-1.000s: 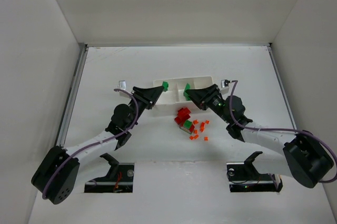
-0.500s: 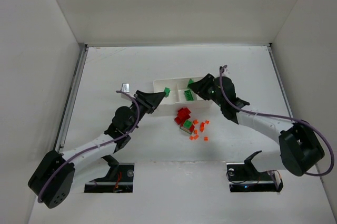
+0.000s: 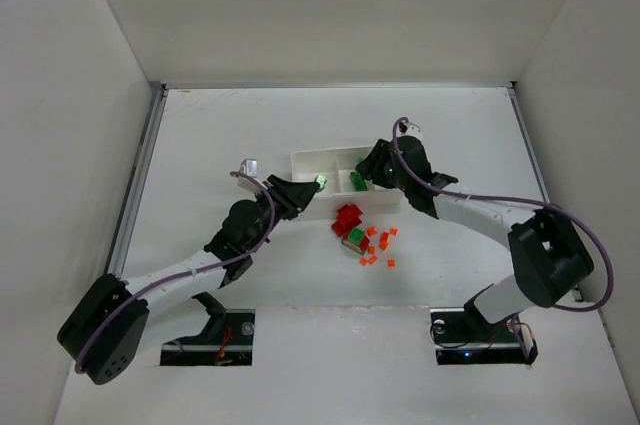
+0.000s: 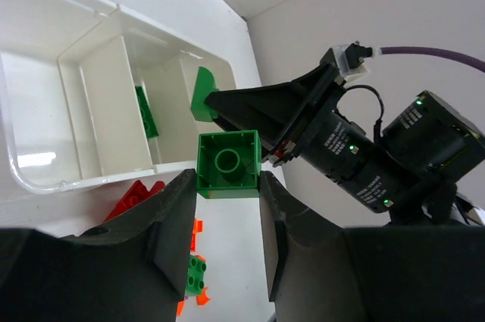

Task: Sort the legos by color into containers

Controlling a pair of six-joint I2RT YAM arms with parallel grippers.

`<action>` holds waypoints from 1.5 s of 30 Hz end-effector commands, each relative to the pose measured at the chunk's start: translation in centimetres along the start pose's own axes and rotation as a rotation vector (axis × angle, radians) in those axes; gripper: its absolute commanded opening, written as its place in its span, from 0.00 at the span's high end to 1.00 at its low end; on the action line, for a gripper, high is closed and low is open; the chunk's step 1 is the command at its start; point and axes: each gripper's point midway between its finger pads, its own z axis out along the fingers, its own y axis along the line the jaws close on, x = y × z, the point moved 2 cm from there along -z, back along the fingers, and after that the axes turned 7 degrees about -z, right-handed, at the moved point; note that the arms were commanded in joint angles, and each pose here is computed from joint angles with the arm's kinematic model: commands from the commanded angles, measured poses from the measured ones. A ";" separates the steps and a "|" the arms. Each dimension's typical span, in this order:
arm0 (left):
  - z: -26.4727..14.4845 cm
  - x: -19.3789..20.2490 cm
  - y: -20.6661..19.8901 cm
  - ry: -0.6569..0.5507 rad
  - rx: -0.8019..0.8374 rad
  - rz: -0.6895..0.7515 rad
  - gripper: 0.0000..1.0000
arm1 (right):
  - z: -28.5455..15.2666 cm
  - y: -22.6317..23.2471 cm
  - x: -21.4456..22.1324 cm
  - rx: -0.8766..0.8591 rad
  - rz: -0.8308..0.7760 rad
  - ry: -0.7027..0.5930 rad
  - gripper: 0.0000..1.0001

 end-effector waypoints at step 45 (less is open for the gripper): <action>10.0 3.4 -2.3 0.141 -0.269 0.449 0.51 | -13.4 4.1 10.3 -0.337 -0.451 0.052 0.20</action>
